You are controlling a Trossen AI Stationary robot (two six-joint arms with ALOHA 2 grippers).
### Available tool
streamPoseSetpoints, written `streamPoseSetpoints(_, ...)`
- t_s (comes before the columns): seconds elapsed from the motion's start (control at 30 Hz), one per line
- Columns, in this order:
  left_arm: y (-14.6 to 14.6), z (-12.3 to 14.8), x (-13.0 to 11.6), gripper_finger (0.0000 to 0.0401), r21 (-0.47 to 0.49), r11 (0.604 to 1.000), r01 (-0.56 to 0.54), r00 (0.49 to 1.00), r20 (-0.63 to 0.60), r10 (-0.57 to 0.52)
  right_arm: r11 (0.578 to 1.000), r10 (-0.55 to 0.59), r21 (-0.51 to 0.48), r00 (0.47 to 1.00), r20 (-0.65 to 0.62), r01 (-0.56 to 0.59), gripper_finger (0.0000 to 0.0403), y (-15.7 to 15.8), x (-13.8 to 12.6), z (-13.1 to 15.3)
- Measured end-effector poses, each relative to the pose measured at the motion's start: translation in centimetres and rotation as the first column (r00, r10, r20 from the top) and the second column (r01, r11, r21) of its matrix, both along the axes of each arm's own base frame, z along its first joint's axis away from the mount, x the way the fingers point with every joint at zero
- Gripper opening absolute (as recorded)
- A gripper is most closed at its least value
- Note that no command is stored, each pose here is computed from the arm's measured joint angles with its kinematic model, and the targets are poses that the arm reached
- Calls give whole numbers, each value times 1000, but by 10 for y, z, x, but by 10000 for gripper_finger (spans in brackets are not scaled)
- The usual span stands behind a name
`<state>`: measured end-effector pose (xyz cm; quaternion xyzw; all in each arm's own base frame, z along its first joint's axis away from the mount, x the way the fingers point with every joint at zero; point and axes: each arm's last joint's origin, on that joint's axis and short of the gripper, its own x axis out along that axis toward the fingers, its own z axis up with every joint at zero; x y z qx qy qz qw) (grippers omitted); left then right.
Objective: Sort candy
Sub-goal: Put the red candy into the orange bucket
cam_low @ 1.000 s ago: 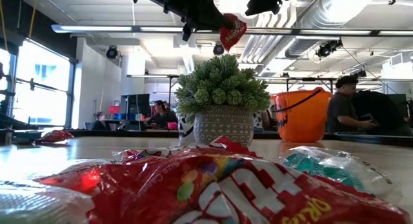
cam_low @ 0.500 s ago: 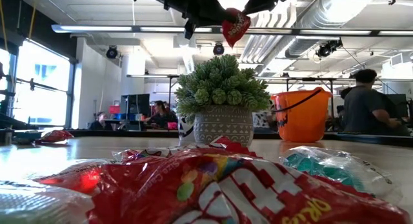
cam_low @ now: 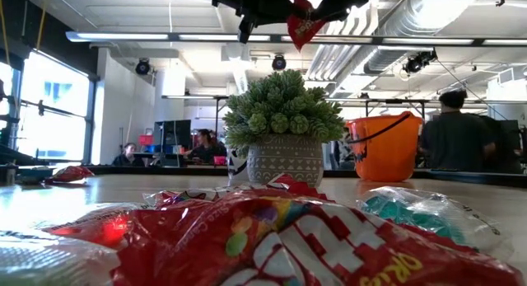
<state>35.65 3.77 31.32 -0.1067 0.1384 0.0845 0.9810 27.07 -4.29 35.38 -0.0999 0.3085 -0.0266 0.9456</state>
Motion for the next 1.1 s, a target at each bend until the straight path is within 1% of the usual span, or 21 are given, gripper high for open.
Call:
streamPoseSetpoints(0.1, -1, 0, 0, 0, 0, 1000, 1, 1000, -4, -1, 1000, -6, -2, 1000, 1, 6, 134, 0, 0, 0)
streamPoseSetpoints(0.17, 0, 0, 0, 0, -1, 1000, 0, 1000, -6, 0, 1000, -11, -4, 1000, 0, 11, 116, 0, 1, 0)
streamPoseSetpoints(0.23, 0, 0, 0, 0, 0, 1000, -3, 1000, -6, 3, 1000, -12, -5, 1000, 0, 12, 88, 0, 1, 0)
streamPoseSetpoints(0.33, 0, -1, 0, 0, 0, 1000, -4, 1000, -8, 4, 1000, -13, -5, 1000, -1, 13, 35, 0, 0, 0)
streamPoseSetpoints(0.4, 0, -1, 0, 0, 0, 1000, -4, 1000, -10, 4, 1000, -15, -6, 1000, -4, 15, 13, -1, 0, -1)
streamPoseSetpoints(0.57, 0, -1, 0, 0, 0, 1000, -7, 1000, -10, 7, 999, -30, 15, 1000, -2, 30, 20, 0, 0, -1)
streamPoseSetpoints(0.63, 0, -1, 0, 1, 6, 1000, -13, 1000, -11, 13, 999, -31, 15, 1000, -2, 31, 14, -1, 0, -1)
streamPoseSetpoints(0.73, 0, -1, -1, 10, 45, 999, 2, 1000, -25, -1, 999, -32, 15, 999, -2, 32, 5, -1, 0, -1)
streamPoseSetpoints(0.77, 0, -2, -1, 16, 53, 999, 10, 999, -31, -9, 999, -32, 15, 999, -3, 32, 5, -1, 0, -1)
streamPoseSetpoints(0.9, 0, -2, -1, 49, 30, 999, 39, 999, -33, -38, 999, -32, 15, 999, -4, 32, 7, -1, 0, -1)
streamPoseSetpoints(1.0, 2, -3, -1, 77, 40, 998, 41, 998, -43, -40, 999, -42, 9, 999, -8, 42, 5, -1, 0, -1)
streamPoseSetpoints(1.1, 6, -3, -2, 102, 53, 998, 33, 999, -45, -31, 995, -100, -37, 993, -55, 98, 5, -3, -4, -4)
